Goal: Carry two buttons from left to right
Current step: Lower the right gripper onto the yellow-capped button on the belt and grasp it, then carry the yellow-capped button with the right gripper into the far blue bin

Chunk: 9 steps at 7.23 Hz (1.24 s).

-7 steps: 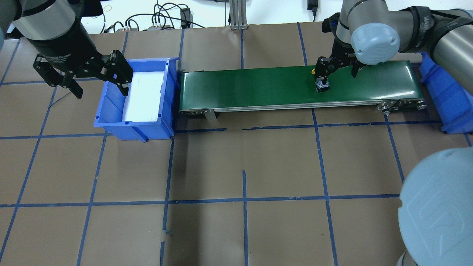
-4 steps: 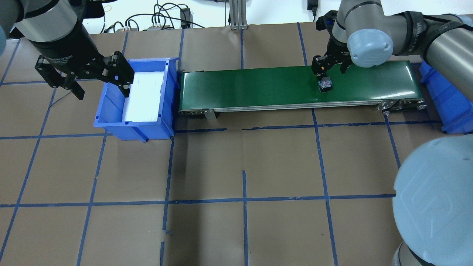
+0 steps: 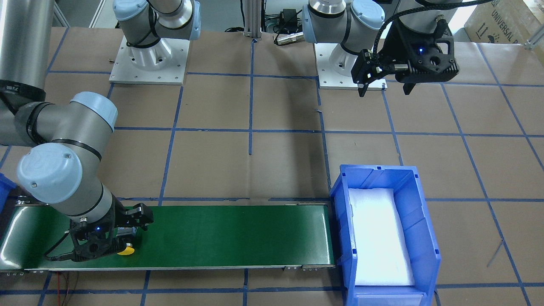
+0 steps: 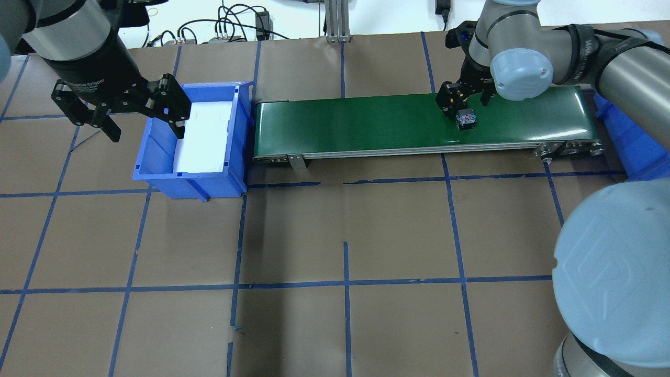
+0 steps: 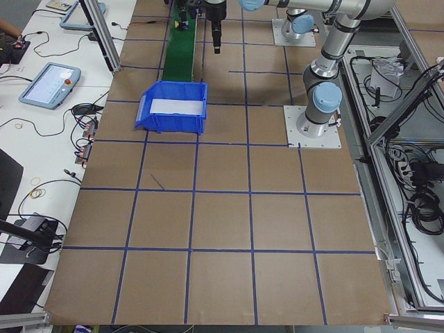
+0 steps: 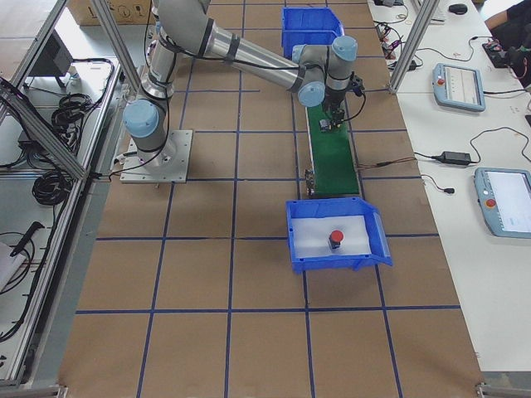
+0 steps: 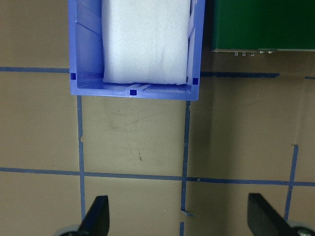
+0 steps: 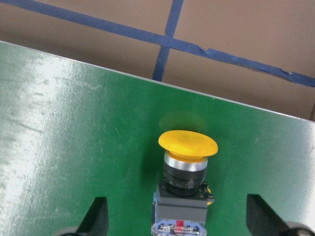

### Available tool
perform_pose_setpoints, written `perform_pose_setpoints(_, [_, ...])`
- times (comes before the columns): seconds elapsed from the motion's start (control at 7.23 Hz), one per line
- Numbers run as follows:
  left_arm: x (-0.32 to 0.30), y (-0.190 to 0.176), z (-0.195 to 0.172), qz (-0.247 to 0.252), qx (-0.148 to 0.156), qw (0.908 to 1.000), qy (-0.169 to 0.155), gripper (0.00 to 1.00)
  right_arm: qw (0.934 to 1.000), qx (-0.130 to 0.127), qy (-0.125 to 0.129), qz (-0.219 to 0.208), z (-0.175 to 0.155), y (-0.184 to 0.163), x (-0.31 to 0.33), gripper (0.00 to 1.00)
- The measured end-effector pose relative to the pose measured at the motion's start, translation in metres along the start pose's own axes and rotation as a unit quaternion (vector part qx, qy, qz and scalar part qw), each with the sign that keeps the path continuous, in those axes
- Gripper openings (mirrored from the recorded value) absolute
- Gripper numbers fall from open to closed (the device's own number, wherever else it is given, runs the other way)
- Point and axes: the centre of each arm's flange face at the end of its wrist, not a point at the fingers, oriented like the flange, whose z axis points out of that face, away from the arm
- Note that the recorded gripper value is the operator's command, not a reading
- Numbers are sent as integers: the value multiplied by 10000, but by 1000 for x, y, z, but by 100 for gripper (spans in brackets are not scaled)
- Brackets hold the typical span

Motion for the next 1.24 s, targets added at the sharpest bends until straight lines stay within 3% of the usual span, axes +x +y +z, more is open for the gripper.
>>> perform_pose_setpoints(0.28, [0, 0, 0, 0, 0, 10000, 0, 100, 9997, -160, 138, 106, 13, 2, 16, 100])
perform_pose_setpoints(0.69, [0, 0, 0, -37, 6, 10000, 2, 100, 9994, -175, -23, 301, 19, 5, 35, 94])
perform_pose_setpoints(0.83, [0, 0, 0, -48, 9, 10000, 1, 100, 9994, -167, -35, 312, 19, 4, 36, 77])
perform_pose_setpoints(0.97, [0, 0, 0, -52, 12, 10000, 2, 100, 9993, -172, -37, 318, 19, 5, 37, 40])
perform_pose_setpoints(1.11, [0, 0, 0, -54, 14, 10000, 5, 100, 9993, -182, -37, 326, 20, 6, 38, 14])
perform_pose_setpoints(1.24, [0, 0, 0, -54, 15, 10000, 7, 100, 9992, -189, -34, 359, 21, 7, 44, 7])
